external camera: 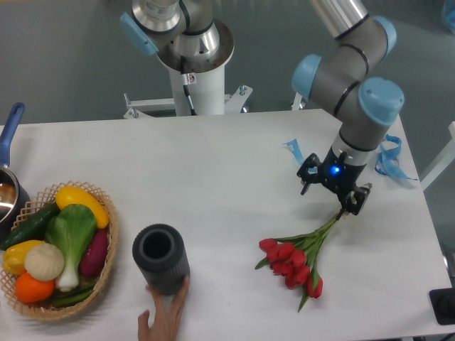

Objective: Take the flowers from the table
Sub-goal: 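Lower the gripper around the tulip stems and close it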

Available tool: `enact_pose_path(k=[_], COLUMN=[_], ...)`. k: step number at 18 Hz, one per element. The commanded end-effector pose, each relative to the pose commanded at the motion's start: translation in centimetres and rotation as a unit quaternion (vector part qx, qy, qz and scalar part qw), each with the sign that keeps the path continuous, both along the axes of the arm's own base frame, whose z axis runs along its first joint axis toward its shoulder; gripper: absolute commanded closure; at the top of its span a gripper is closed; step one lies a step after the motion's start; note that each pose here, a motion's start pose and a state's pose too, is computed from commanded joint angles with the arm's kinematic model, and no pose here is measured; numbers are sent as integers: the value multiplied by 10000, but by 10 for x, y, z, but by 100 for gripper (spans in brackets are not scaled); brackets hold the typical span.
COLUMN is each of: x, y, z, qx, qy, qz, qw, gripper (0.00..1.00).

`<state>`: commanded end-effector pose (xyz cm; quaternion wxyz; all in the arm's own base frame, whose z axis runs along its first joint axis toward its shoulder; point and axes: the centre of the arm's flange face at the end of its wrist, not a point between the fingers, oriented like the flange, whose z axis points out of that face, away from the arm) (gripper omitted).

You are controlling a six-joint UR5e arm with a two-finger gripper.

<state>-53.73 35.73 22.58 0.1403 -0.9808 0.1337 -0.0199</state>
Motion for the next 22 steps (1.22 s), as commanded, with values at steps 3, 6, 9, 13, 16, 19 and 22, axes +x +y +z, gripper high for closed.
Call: enact_pose_path(k=[3, 6, 9, 13, 16, 19, 22], x=[-3, -3, 2, 3, 4, 3, 2], y=[7, 20, 27, 28, 27, 27, 28], z=[-9, -14, -20, -25, -29, -28, -25], qx=[-113, -124, -234, -263, -347, -351, -337], qy=[102, 212, 212, 316, 353, 363, 383], qz=[134, 255, 257, 249, 247, 248, 309], qw=[9998, 9994, 9992, 9988, 9985, 9984, 9982], gripper=[0, 0, 0, 0, 9, 26, 46])
